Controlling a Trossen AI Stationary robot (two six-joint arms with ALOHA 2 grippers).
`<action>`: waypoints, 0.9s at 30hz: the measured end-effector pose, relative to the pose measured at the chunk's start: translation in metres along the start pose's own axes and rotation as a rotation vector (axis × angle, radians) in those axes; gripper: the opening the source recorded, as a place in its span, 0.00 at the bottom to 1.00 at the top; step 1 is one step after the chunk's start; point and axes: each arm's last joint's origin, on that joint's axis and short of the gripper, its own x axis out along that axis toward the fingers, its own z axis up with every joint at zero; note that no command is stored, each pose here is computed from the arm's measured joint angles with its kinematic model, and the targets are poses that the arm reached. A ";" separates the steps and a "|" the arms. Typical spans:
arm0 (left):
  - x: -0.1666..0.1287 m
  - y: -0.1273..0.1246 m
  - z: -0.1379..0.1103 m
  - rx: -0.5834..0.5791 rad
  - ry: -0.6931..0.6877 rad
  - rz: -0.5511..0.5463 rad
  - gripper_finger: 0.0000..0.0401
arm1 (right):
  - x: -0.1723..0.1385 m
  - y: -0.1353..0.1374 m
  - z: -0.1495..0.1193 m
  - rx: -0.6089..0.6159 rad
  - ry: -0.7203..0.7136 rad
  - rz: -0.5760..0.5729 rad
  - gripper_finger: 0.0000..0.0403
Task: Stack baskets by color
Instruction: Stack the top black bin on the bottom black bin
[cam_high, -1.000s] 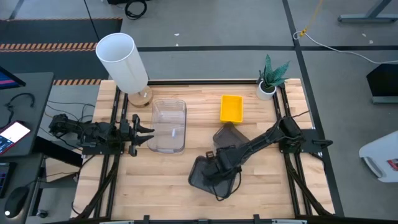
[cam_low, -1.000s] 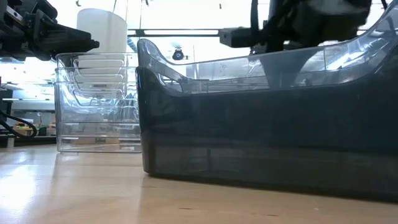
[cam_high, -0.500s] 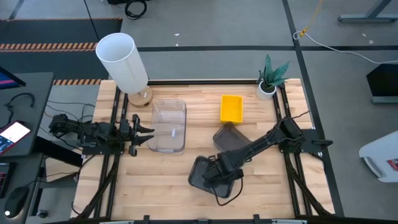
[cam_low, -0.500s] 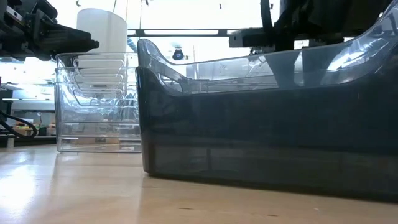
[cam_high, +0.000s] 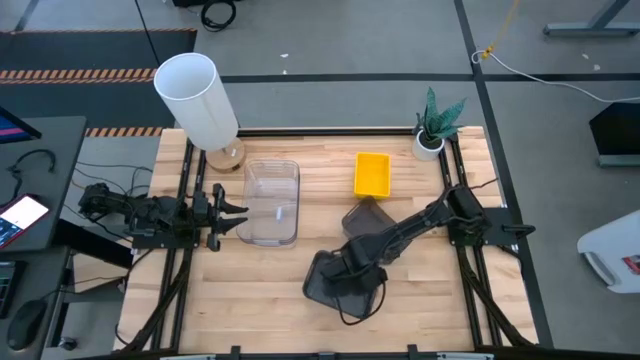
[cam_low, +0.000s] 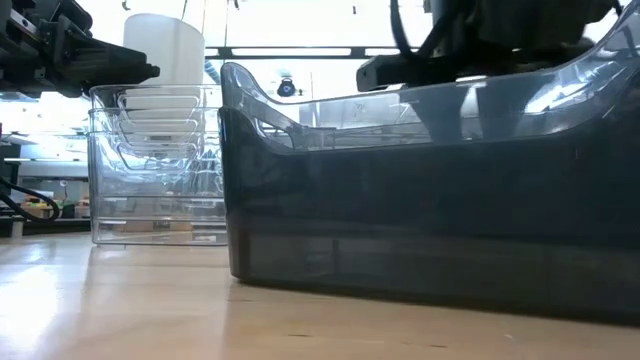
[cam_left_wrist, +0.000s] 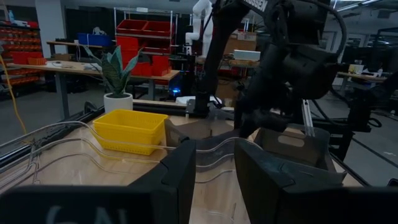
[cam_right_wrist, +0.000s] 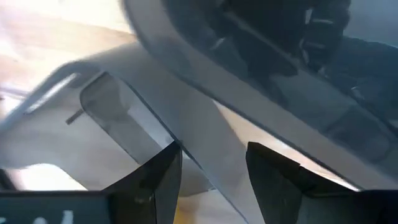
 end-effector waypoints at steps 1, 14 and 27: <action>0.000 0.000 0.000 0.000 0.000 0.000 0.29 | 0.001 -0.001 -0.002 0.002 -0.006 0.000 0.46; 0.000 0.000 0.000 0.000 0.000 0.000 0.29 | 0.023 0.000 -0.012 0.078 -0.013 0.028 0.41; 0.000 0.000 0.000 0.000 0.000 0.000 0.29 | 0.024 -0.002 -0.012 0.229 -0.064 0.035 0.09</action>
